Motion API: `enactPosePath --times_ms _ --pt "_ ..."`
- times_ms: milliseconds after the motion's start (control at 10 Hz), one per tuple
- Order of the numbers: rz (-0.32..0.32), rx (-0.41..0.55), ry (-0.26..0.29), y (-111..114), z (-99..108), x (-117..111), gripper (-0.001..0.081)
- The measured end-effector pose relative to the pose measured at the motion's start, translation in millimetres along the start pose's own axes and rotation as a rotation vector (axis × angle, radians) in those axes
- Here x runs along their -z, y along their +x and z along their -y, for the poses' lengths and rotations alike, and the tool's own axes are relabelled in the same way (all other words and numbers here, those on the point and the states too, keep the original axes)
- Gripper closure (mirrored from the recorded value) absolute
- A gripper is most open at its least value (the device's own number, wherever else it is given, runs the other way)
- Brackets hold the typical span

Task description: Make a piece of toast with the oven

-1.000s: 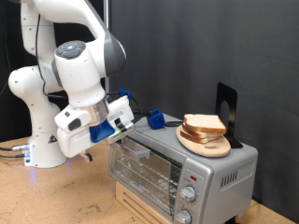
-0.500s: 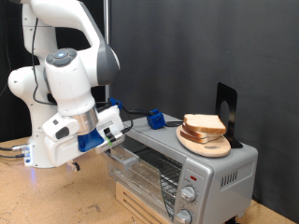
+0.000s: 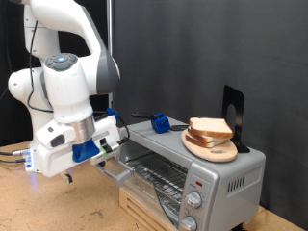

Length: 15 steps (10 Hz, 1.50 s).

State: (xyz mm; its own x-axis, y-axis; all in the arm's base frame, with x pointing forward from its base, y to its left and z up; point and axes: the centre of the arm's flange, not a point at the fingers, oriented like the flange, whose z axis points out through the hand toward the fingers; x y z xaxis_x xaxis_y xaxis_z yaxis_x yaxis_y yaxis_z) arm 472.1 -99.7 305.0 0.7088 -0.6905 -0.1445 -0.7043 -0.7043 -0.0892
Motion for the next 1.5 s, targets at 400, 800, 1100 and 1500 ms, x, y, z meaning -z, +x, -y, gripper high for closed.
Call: enactPosePath --times_ms 400,800,1100,1500 --pt "-0.069 -0.02 -0.025 21 -22 -34 0.0124" --pt "-0.093 -0.053 -0.009 44 -48 -73 0.0124" --pt "-0.091 -0.05 0.001 50 -57 -99 0.0124" --pt "-0.079 -0.041 0.003 54 -61 -115 0.0124"
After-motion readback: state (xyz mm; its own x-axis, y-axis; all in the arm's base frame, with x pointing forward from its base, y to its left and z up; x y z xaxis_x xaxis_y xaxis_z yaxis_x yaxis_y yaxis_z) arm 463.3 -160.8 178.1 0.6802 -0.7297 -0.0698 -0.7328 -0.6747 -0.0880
